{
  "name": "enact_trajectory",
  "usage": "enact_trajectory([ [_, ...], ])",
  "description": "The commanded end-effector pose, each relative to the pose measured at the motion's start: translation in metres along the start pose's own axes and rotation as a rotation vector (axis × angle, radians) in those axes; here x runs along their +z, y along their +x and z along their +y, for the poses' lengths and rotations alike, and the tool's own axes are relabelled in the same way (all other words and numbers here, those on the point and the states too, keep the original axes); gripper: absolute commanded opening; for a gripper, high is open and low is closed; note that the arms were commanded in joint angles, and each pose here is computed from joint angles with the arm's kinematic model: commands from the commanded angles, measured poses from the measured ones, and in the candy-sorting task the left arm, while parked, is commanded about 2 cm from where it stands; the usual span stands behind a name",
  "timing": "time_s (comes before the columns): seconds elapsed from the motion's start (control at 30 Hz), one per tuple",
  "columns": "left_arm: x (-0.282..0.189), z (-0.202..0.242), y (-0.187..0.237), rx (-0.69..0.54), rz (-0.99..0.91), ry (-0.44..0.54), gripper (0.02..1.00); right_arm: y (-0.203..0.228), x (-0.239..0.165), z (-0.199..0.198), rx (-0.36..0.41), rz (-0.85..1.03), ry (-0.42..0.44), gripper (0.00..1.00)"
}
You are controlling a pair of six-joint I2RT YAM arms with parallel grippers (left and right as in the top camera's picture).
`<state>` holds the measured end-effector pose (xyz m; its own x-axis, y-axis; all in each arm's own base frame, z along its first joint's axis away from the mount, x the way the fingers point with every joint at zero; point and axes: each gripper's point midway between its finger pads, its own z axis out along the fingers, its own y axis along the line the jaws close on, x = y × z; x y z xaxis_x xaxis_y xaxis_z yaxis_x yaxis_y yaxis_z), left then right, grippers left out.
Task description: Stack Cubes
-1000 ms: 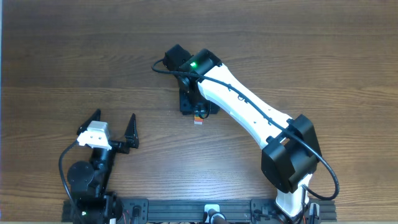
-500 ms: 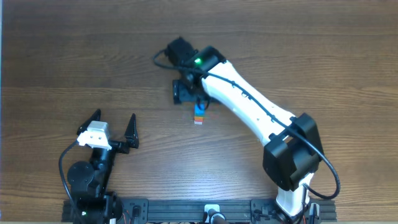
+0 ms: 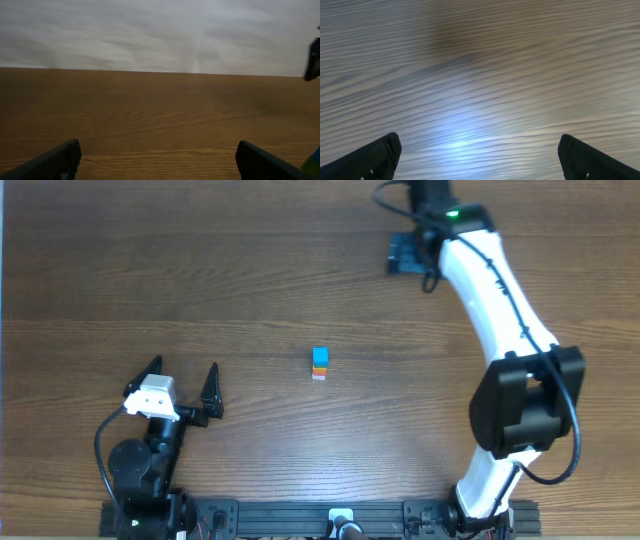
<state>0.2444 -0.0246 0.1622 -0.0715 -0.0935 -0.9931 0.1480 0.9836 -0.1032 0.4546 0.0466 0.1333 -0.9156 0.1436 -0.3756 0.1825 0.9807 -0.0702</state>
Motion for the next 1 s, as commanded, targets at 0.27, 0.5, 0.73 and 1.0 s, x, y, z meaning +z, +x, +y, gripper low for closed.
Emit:
enact_trajectory([
  [0.27, 0.0, 0.0, 0.001, 0.01, 0.001, 0.004, 1.0, -0.016, -0.042, -0.091, -0.027, -0.182, 0.064, 0.993],
  [0.5, 0.0, 0.0, 0.001, 0.011, 0.001, 0.004, 0.998, 0.031, -0.077, -0.088, -0.039, -0.423, -0.007, 0.991],
  [0.73, 0.0, 0.0, 0.001, 0.011, 0.001, 0.004, 0.998, 0.09, -0.091, -0.084, -0.034, -0.607, -0.115, 0.989],
  [1.0, 0.0, 0.0, 0.001, 0.011, 0.001, 0.004, 0.996, 0.127, -0.104, -0.105, 0.031, -0.867, -0.122, 0.991],
])
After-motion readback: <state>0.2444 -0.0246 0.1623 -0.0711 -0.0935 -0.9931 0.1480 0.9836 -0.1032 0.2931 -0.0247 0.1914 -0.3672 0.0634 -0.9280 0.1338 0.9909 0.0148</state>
